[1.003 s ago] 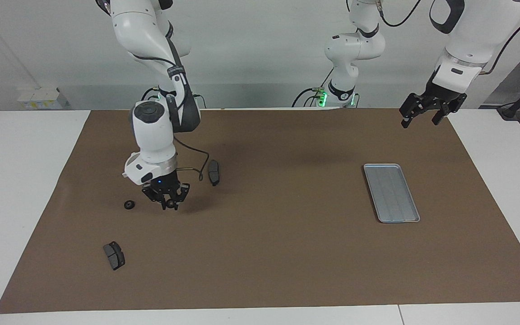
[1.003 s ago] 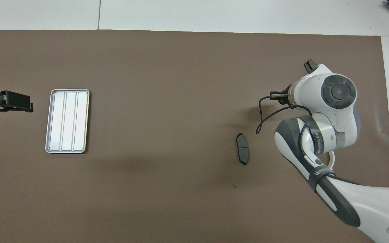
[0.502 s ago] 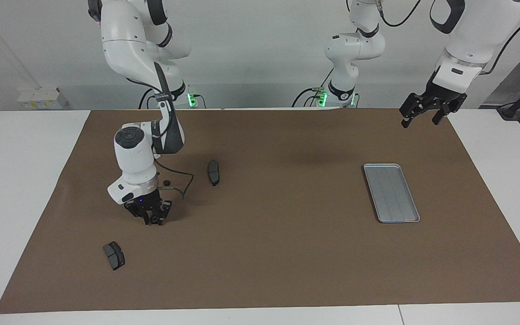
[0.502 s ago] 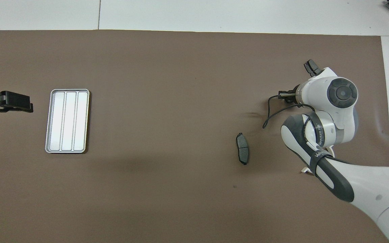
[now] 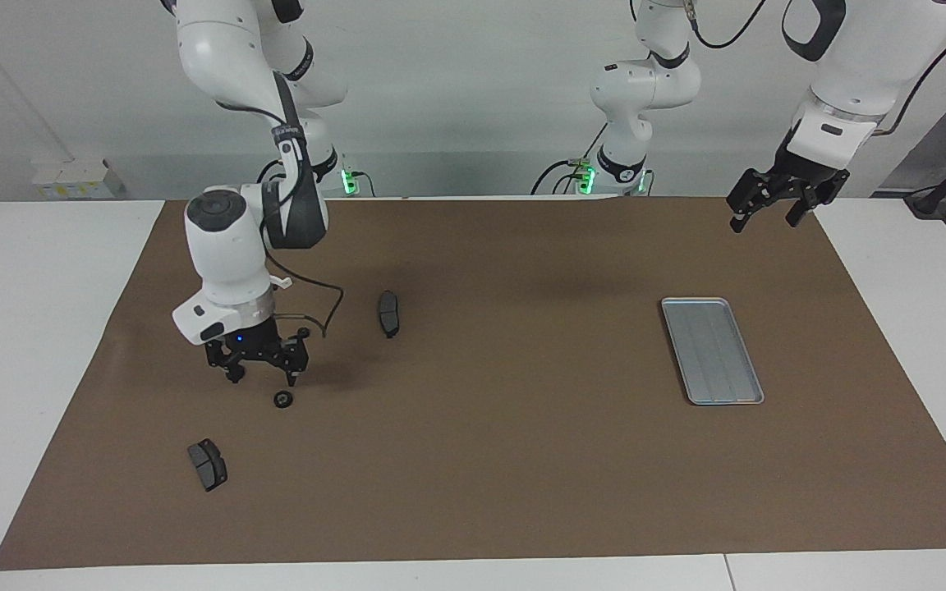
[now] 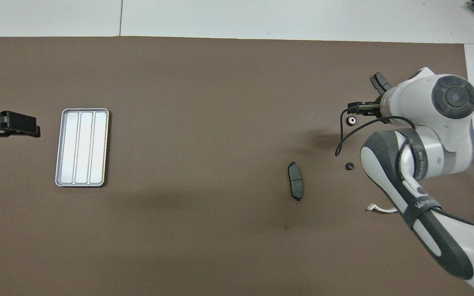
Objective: Place bearing gear from tray to pile
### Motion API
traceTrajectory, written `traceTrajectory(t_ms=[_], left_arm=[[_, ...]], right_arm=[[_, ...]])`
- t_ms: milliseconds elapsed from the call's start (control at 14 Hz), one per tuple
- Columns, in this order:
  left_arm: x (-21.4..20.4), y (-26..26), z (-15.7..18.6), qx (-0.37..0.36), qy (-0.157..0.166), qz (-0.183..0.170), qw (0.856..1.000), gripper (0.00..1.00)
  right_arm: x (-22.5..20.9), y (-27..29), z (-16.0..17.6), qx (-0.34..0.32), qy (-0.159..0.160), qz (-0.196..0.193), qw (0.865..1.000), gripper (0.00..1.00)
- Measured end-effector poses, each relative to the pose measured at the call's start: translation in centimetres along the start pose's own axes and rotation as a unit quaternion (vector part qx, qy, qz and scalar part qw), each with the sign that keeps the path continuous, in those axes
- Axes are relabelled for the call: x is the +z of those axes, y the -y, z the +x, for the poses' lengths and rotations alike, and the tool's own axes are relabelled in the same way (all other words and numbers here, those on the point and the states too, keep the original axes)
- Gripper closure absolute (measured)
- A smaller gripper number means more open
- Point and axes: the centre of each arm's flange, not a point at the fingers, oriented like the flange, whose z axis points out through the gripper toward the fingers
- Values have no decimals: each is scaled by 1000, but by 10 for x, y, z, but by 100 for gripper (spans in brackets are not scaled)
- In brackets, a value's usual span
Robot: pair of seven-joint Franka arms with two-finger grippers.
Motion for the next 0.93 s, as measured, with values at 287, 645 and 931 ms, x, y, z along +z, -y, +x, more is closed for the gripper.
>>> traceTrajectory(t_ms=[287, 645, 931], left_arm=[[0, 0, 0, 0, 0, 0, 1000, 0], [0, 0, 0, 0, 0, 0, 1000, 0], [0, 0, 0, 0, 0, 0, 1000, 0]], right_arm=[[-86, -12, -20, 22, 16, 14, 1000, 0], [-169, -20, -30, 32, 37, 32, 998, 0], [-207, -29, -16, 3, 45, 31, 999, 0]])
